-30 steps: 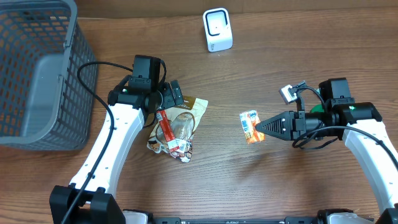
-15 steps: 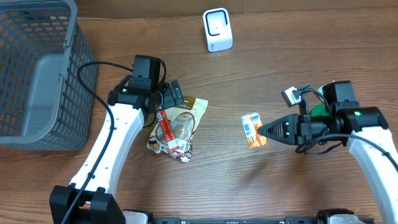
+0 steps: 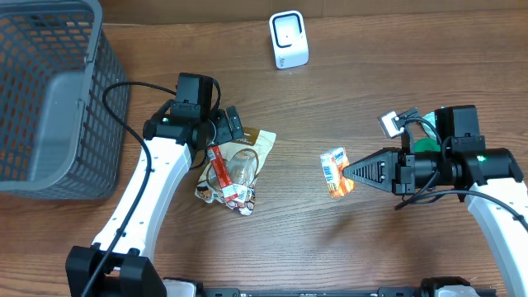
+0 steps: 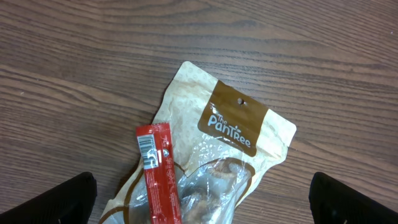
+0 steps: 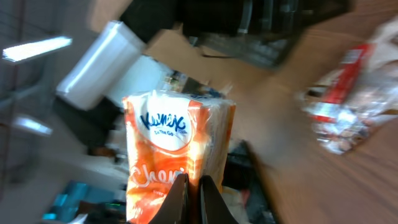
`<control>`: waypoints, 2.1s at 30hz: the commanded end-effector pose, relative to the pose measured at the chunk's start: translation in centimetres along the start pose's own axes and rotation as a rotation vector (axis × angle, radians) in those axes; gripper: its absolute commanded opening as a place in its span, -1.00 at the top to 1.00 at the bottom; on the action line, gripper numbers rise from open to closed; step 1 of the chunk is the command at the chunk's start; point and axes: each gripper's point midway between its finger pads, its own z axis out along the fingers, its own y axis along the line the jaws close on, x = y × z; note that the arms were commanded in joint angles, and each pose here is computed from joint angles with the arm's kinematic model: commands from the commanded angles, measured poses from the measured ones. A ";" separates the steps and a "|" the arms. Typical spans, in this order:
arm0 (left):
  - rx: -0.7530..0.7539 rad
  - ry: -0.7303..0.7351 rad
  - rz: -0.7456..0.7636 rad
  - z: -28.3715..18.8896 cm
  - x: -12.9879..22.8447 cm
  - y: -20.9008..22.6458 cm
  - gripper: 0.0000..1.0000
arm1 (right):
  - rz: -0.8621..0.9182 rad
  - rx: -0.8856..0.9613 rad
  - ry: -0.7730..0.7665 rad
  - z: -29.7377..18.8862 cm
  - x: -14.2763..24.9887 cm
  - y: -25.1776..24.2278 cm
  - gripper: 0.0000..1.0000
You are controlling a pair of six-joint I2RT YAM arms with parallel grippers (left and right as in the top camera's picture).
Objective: Scan the item barcode
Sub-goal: 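Lift the Kleenex pack and carry it toward the white scanner, then hold the Kleenex pack under the scanner with the right gripper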
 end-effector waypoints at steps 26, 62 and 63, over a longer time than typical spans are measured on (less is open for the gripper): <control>0.000 -0.029 0.022 -0.7 -0.8 -0.1 -1.00 | 0.007 1.049 -0.129 -7.9 -10.4 -8.5 0.93; 0.001 -0.030 0.022 -0.7 -0.8 -0.1 -1.00 | -0.746 1.562 0.163 2.3 -28.3 -23.8 0.93; 0.000 -0.029 0.022 -0.7 -0.8 -0.1 -1.00 | -0.750 1.561 0.153 2.4 -28.5 -24.1 0.93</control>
